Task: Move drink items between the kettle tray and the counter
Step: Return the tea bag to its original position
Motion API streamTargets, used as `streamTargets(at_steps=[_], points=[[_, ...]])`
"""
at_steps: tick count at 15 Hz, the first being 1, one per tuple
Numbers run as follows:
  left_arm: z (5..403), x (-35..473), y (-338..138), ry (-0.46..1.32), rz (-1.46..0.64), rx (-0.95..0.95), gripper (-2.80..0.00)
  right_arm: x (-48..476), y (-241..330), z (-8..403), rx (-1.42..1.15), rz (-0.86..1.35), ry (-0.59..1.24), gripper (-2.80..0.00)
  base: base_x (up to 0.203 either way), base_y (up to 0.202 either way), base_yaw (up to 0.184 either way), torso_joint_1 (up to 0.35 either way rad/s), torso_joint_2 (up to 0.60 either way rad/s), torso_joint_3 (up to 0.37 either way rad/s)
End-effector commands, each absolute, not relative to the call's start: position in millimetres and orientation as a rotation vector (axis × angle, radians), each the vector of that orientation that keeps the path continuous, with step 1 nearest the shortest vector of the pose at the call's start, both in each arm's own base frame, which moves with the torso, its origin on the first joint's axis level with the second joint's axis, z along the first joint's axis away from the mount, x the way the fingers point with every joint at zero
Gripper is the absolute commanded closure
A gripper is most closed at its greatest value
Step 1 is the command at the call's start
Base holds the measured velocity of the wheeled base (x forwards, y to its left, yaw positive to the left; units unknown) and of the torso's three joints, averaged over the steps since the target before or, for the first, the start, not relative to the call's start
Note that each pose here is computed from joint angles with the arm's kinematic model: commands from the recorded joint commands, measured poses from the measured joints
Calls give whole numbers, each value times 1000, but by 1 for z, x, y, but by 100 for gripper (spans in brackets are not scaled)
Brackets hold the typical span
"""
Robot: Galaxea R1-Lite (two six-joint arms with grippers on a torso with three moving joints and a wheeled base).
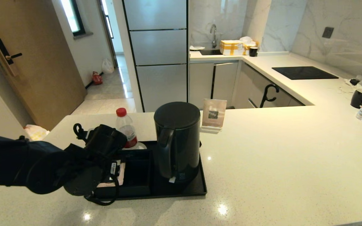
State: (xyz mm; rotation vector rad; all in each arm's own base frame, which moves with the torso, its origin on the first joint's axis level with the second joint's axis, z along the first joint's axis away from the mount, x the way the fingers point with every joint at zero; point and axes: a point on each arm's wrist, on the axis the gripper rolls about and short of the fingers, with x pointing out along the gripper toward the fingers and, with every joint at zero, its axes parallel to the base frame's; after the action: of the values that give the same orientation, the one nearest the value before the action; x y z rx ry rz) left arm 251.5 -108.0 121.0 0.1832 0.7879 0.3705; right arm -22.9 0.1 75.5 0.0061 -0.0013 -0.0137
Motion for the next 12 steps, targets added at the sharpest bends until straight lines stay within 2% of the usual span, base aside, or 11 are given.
streamTargets(at_steps=[1, 3, 6, 12], points=[[105, 254, -107, 830, 399, 198, -280, -23, 0, 75, 6, -14, 0, 0, 0, 0, 0, 0, 0, 0], [105, 254, -107, 830, 400, 198, -280, -23, 0, 75, 6, -14, 0, 0, 0, 0, 0, 0, 0, 0], [79, 265, -104, 904, 441, 233, -280, -23, 0, 76, 6, -14, -2, 0, 0, 0, 0, 0, 0, 0], [81, 268, -104, 891, 452, 210, -280, -23, 0, 75, 6, -14, 0, 0, 0, 0, 0, 0, 0, 0]])
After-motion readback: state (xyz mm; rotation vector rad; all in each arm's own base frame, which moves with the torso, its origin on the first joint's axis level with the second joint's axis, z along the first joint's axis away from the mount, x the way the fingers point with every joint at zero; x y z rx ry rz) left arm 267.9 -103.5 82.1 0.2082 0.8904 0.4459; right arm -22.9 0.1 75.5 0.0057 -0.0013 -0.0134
